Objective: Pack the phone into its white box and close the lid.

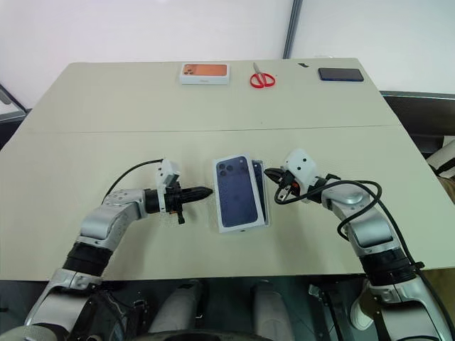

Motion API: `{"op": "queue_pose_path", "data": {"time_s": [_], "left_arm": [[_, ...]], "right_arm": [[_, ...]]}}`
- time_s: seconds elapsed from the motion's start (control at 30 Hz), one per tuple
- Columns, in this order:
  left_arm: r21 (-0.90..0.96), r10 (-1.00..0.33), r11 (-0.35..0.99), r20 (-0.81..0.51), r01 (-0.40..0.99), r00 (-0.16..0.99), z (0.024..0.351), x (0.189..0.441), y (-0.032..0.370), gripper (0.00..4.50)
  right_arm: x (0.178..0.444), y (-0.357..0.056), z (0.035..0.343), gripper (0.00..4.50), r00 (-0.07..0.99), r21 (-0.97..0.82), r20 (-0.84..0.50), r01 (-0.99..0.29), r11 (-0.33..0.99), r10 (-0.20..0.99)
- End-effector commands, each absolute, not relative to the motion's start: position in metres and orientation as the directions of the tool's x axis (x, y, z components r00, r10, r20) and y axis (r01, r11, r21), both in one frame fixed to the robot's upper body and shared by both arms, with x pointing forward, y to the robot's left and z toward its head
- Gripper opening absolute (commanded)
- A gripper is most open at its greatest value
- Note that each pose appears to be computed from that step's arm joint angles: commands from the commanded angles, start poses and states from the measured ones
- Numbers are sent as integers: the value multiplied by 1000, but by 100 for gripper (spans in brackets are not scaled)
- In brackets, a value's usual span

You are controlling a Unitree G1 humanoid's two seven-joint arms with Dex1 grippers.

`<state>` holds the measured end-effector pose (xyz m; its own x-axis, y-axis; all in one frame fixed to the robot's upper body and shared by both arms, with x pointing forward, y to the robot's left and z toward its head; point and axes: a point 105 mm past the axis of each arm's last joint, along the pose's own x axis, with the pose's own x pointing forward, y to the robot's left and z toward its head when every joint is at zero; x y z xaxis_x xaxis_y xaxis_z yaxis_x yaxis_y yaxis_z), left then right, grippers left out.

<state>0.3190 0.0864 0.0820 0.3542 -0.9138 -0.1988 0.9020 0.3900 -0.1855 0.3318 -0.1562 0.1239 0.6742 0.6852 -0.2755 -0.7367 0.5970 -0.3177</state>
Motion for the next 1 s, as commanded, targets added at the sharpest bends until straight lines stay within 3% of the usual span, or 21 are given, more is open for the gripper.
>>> {"op": "queue_pose_path", "data": {"time_s": [0.03,0.17,0.5,1.0], "left_arm": [[-165,-915,379,-214,911,342,86,324,81,0],[-146,-914,361,-252,921,318,79,323,80,0],[-133,-917,393,-122,910,379,108,343,66,0],[-121,-929,367,-98,922,357,113,343,53,0]], "right_arm": [[329,-148,140,6,661,-360,-234,-740,568,713],[324,-144,138,6,643,-362,-244,-755,547,725],[311,-140,135,6,579,-355,-272,-803,479,769],[324,-152,130,6,634,-396,-303,-763,511,712]]}}
